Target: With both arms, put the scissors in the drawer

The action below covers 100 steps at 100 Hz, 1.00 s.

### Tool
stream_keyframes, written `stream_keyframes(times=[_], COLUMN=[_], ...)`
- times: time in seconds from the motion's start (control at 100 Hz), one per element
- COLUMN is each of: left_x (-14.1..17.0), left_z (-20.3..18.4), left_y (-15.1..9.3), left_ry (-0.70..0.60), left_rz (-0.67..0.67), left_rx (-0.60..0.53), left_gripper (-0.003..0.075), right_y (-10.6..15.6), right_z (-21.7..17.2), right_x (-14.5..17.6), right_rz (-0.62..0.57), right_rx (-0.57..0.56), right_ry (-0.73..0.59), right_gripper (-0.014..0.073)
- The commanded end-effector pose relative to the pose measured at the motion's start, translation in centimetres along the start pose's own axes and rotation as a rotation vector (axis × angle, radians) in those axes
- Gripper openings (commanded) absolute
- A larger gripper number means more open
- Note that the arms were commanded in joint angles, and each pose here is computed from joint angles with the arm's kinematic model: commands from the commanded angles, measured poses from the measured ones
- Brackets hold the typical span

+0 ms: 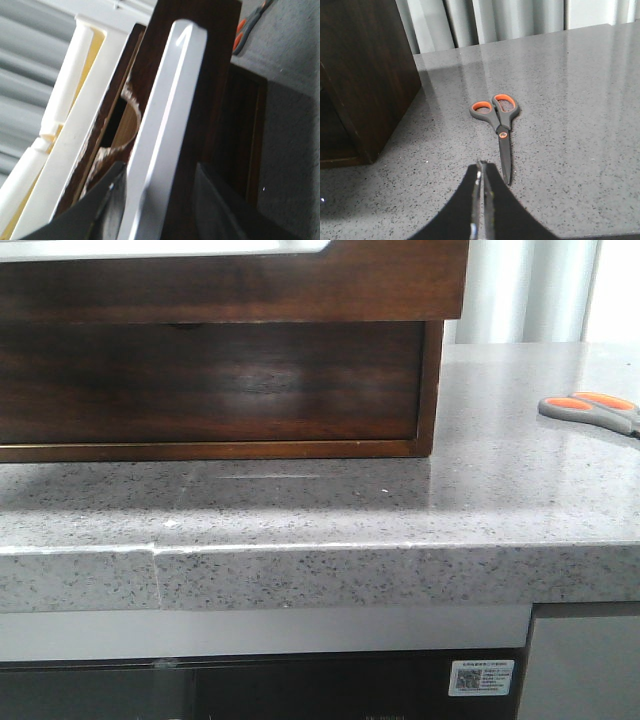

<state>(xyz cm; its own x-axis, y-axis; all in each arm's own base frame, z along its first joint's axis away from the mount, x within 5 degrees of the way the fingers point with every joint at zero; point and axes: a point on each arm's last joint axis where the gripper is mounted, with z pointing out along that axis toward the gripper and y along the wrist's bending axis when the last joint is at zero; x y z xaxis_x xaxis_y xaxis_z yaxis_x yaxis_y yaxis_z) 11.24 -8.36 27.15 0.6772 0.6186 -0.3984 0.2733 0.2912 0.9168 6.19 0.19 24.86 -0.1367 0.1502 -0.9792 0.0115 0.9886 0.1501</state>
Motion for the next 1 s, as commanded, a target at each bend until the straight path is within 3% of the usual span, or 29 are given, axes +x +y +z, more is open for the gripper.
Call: stream_keyframes(times=[0.0, 0.31, 0.58, 0.99], left_x=[-1.2, -2.3, -3.6, -4.1], left_z=[0.1, -1.4, -3.6, -5.8], left_y=[1.0, 3.5, 4.3, 4.4], left_ry=[-0.096, -0.19, -0.245, -0.176], left_rz=[-0.041, -0.244, -0.263, -0.23], left_rx=[-0.059, -0.299, -0.376, -0.436], left_gripper=[0.0296, 0.0296, 0.0296, 0.0296], right_y=[0.1, 0.2, 0.5, 0.5], right_z=[0.1, 3.1, 8.2, 20.5], right_x=[-1.6, -3.2, -7.3, -10.7], right_rz=[-0.002, -0.054, -0.061, -0.085], right_rx=[0.0, 0.03, 0.043, 0.064], right_ry=[-0.076, 0.113, 0.247, 0.643], right_gripper=[-0.0046, -0.0025, 0.0296, 0.0302])
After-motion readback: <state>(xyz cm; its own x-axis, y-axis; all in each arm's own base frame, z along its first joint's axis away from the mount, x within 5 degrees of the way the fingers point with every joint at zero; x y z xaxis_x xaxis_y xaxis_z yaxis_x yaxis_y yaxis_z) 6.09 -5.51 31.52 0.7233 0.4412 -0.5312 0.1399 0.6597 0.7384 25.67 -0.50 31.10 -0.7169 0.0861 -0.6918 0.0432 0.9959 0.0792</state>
